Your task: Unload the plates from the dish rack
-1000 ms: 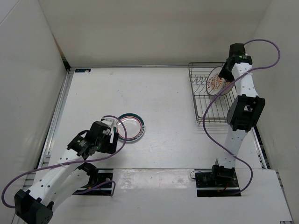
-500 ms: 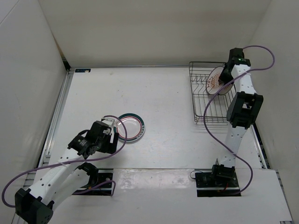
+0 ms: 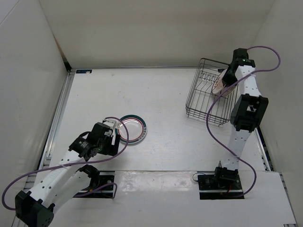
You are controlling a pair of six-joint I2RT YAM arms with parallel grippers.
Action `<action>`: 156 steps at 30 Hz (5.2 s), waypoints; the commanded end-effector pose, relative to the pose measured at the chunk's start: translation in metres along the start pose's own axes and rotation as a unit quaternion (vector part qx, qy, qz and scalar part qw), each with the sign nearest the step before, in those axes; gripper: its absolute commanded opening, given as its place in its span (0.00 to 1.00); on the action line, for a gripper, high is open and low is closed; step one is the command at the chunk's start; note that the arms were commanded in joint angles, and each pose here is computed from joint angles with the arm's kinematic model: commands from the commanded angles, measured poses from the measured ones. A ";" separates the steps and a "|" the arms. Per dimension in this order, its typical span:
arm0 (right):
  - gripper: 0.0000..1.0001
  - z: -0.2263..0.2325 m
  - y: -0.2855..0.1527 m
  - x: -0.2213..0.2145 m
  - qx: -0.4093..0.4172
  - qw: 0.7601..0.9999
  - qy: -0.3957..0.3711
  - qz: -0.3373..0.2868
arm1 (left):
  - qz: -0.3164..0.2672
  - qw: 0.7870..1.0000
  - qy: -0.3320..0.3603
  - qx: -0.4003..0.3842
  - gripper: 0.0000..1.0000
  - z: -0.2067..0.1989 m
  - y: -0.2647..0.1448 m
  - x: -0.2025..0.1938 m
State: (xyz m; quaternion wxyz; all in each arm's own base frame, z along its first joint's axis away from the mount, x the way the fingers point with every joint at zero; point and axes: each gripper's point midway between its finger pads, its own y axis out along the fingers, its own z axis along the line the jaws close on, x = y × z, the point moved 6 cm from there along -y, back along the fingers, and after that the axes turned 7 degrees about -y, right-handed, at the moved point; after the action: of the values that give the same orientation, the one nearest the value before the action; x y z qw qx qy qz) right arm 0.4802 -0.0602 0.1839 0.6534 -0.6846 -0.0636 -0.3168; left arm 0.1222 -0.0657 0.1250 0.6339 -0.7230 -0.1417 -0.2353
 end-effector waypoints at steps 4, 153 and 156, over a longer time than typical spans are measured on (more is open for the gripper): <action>0.00 0.002 -0.092 0.022 0.028 0.996 0.006 -0.085 | -0.018 1.000 -0.005 -0.007 0.96 -0.003 -0.004 0.007; 0.00 -0.029 -0.091 -0.205 -0.011 0.874 0.481 -0.072 | 0.034 0.999 0.000 0.024 0.96 0.000 0.004 0.004; 0.00 -0.035 -0.093 -0.198 -0.014 0.863 0.498 -0.088 | 0.036 0.999 0.000 0.025 0.96 0.000 0.004 0.004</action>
State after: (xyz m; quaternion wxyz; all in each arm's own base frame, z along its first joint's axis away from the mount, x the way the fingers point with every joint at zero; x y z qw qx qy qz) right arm 0.2569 0.0040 0.1476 0.6108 -0.4809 0.1926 -0.5988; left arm 0.1228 -0.0627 0.1129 0.6702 -0.7064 -0.1125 -0.1977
